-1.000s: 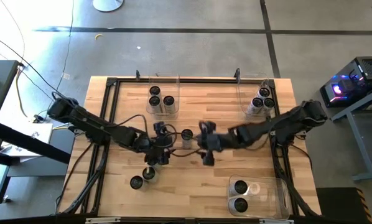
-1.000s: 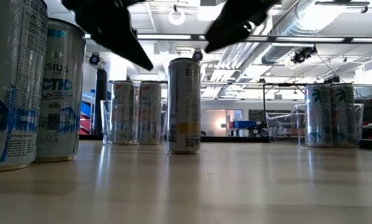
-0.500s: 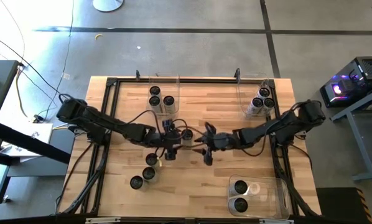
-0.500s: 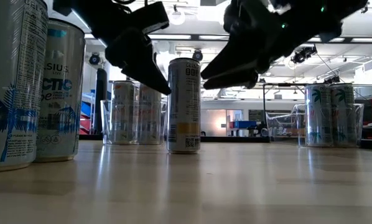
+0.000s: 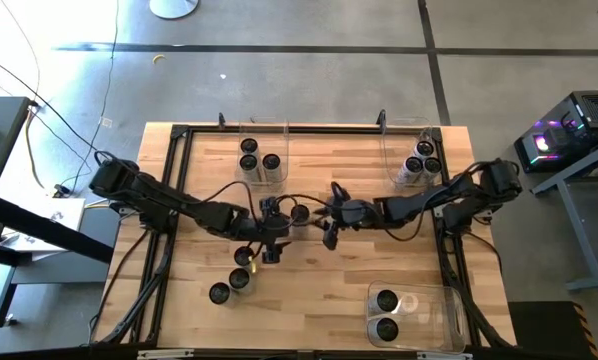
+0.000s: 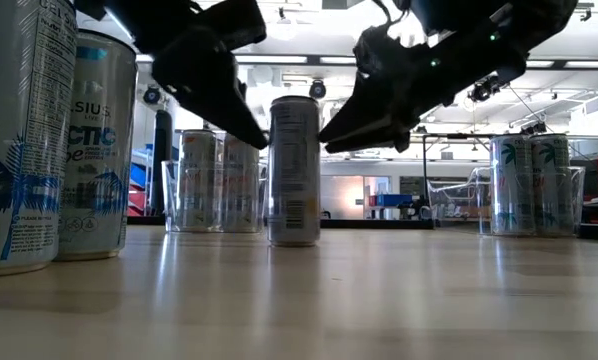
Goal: Sort soda cans
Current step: Put the white/yellow soda can into the top left transparent bin
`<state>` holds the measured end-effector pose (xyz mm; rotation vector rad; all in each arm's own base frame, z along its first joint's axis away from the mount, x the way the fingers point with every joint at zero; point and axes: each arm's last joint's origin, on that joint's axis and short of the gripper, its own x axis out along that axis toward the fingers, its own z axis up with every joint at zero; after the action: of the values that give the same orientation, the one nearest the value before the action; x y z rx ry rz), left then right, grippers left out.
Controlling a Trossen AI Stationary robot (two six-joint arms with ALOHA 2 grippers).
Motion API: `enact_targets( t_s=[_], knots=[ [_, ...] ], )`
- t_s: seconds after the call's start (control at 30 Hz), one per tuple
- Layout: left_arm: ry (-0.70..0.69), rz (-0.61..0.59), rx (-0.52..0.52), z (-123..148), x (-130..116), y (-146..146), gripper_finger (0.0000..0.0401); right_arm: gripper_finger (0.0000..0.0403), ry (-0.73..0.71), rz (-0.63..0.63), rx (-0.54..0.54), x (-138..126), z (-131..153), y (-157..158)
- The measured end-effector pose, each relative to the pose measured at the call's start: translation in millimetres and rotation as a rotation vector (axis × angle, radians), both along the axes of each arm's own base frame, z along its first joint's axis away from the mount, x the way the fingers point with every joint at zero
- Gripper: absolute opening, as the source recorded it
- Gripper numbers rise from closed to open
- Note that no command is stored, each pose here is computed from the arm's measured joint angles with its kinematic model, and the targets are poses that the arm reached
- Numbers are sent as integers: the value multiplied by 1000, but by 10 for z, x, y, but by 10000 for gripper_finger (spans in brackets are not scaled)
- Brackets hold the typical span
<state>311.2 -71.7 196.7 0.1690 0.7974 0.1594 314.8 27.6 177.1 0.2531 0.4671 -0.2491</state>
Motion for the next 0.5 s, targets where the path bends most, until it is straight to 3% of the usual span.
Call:
enact_targets(
  t_s=[0.27, 0.5],
  knots=[
    [66, 91, 36, -64, -62, 41, 323, 146, 73, -81, 73, -46, -73, -63],
    [46, 45, 106, -148, 83, 166, 323, 146, 49, 163, 79, 37, -130, 43]
  ],
)
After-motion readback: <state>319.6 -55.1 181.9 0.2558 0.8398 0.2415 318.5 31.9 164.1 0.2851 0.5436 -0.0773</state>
